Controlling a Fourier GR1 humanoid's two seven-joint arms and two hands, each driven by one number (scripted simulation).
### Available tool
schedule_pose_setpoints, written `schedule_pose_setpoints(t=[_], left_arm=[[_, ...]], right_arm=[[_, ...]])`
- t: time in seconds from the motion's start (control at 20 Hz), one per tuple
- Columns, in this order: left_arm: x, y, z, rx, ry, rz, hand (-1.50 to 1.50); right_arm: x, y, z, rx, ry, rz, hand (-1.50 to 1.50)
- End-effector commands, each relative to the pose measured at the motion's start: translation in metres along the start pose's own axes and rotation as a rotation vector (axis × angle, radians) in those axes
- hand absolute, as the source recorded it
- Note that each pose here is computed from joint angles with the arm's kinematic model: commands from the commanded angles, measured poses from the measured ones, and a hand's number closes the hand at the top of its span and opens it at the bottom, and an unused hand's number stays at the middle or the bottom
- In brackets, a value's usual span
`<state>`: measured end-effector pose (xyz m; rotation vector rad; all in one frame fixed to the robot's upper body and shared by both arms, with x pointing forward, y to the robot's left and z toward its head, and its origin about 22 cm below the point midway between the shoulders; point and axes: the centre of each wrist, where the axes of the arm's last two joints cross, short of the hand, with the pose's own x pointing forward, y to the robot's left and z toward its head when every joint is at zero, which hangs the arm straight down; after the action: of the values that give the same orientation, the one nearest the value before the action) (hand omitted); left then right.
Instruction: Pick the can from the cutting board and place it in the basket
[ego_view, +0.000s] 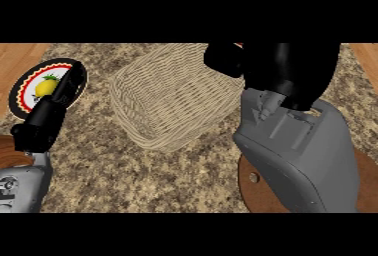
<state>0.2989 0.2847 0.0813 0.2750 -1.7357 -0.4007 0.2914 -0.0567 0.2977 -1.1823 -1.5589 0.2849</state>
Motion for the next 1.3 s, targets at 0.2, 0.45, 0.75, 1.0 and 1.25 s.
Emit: schedule_pose_setpoints(t=[0.2, 0.45, 0.75, 1.0, 1.25], left_arm=[[-0.005, -0.007, -0.001, -0.018, -0.009, -0.007, 0.00], [-0.008, -0.010, 0.015, -0.033, 0.000, 0.003, 0.00], [-0.011, -0.002, 0.008, -0.001, 0.021, -0.008, 0.00], [-0.006, -0.004, 0.003, 0.006, 0.014, 0.008, 0.00], [-0.021, 0.005, 0.013, 0.001, 0.026, 0.005, 0.00]], right_arm=[[0.038, 0.033, -0.033, 0.155, 0.252, 0.041, 1.50], [0.037, 0.047, -0.053, 0.247, 0.348, 0.053, 1.50], [0.029, 0.082, -0.059, 0.317, 0.388, 0.319, 1.50], [0.044, 0.088, -0.059, 0.324, 0.360, 0.445, 1.50], [0.054, 0.083, -0.066, 0.449, 0.371, 0.343, -1.50]])
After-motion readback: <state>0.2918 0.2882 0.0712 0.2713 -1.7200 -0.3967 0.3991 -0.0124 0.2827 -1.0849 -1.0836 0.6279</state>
